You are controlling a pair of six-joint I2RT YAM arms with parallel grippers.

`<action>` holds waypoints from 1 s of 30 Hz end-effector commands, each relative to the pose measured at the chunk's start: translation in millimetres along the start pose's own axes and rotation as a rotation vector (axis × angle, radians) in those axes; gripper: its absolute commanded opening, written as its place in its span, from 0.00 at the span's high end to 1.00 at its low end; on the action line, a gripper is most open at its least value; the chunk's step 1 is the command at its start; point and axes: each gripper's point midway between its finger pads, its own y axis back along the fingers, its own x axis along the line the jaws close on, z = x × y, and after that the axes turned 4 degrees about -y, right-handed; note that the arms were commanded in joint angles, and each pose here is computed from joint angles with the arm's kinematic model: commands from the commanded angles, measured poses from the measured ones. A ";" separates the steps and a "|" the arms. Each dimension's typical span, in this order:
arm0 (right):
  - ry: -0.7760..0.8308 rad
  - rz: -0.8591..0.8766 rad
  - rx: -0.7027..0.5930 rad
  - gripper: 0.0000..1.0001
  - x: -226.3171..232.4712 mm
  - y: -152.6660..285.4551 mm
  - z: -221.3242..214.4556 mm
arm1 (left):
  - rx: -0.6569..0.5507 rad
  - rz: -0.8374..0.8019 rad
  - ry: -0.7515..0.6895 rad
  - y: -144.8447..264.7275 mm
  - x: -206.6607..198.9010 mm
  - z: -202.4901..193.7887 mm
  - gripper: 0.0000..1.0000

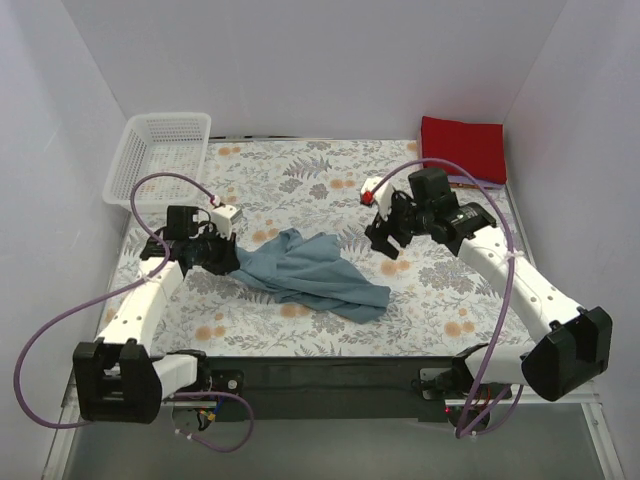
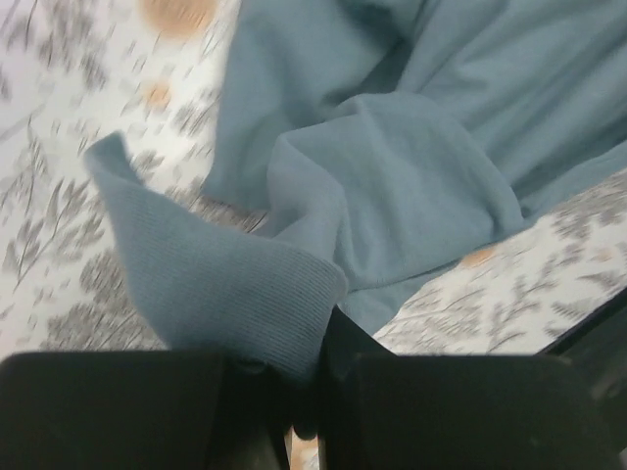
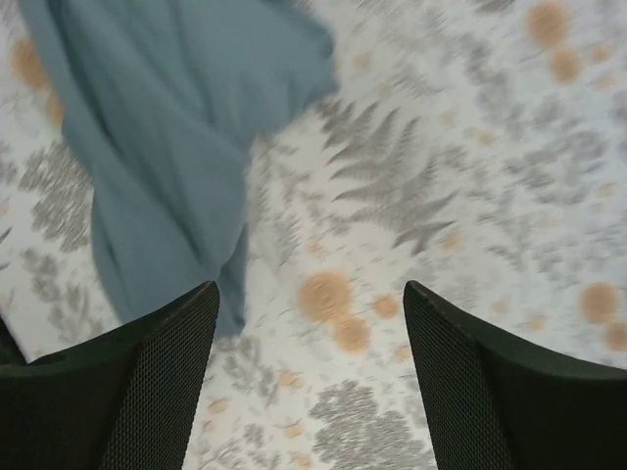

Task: Fold and stack the t-shirts
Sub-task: Flatten the tshirt out

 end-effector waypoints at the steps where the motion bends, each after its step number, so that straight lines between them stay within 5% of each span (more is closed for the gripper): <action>1: -0.084 0.267 0.212 0.19 63.4 -5.4 -80.8 | 0.143 0.041 -0.077 5.6 28.6 -38.4 1.00; 8: -0.108 0.398 0.325 0.26 92.5 -20.7 -138.9 | 0.088 0.014 0.061 -0.8 46.2 1.1 1.00; 15: 0.025 0.340 0.268 0.34 69.9 -51.6 -140.6 | 0.099 -0.004 0.084 -7.2 48.8 3.6 1.00; 27: 0.012 0.481 0.268 0.44 105.4 -85.7 -151.3 | 0.082 0.010 0.091 -7.2 55.8 16.4 1.00; 28: 0.009 0.486 0.259 0.47 104.3 -87.8 -146.6 | 0.073 0.015 0.095 -6.5 57.0 20.9 1.00; 29: 0.012 0.486 0.256 0.61 102.9 -89.3 -144.1 | 0.063 0.020 0.095 -5.6 58.2 25.1 1.00; 30: 0.019 0.484 0.255 0.86 101.8 -89.0 -141.6 | 0.054 0.024 0.096 -4.8 59.1 28.6 1.00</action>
